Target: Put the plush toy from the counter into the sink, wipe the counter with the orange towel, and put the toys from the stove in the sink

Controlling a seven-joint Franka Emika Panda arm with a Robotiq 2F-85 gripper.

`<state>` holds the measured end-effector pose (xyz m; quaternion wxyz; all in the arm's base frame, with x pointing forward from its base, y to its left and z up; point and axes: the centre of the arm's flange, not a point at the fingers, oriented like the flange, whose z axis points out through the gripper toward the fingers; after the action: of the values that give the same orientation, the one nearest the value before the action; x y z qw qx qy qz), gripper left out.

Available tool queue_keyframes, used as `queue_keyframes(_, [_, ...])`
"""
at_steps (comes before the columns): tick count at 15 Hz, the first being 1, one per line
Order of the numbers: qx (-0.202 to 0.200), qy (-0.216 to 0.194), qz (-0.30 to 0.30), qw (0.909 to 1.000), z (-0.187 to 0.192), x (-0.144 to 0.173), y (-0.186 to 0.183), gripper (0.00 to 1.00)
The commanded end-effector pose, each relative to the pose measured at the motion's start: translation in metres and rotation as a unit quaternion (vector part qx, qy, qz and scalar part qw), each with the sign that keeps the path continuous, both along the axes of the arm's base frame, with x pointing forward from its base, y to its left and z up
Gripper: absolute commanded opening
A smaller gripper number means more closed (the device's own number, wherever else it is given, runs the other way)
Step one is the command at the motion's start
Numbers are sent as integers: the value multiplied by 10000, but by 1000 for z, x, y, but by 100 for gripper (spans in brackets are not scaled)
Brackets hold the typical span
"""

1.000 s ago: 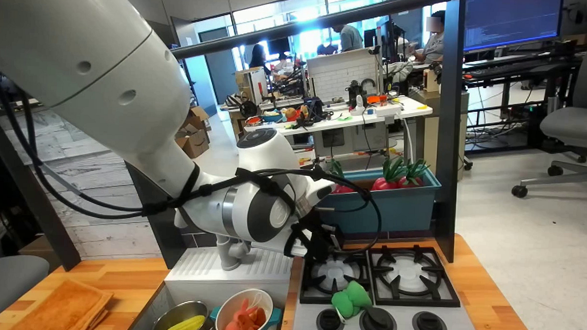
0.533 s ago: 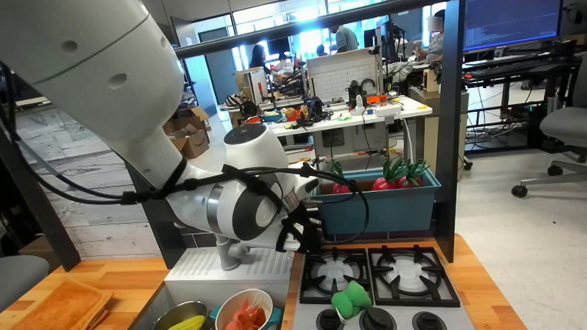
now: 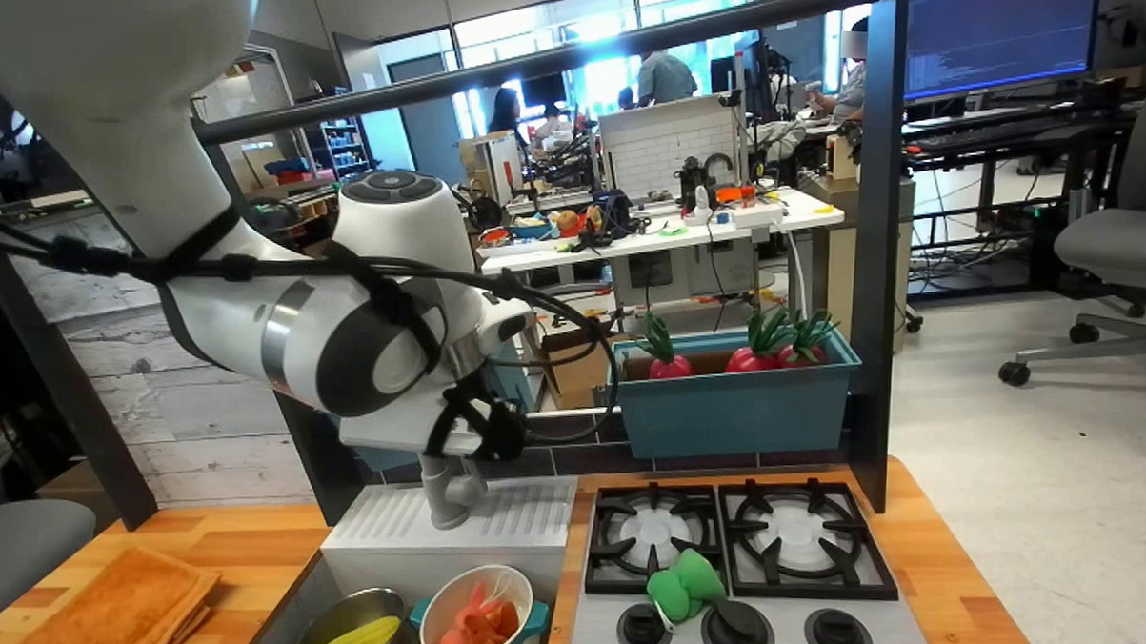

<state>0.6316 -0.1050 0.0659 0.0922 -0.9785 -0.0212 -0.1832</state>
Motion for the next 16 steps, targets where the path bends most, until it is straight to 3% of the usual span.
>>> queue_keyframes(1, [449,752,506,9949,-3,-39,44,3])
queue_keyframes(5, [698,1837,919,9762,-37,-69,89,3])
queue_keyframes(7, [746,2099,1018,9695,-50,-75,101,3])
queue_keyframes(10, [645,2188,1050,9680,-67,-75,112,3])
queue_keyframes(15, [679,1936,1257,9706,-90,-71,129,3])
queue_keyframes(16, [698,1942,1274,9701,-93,-69,131,16])
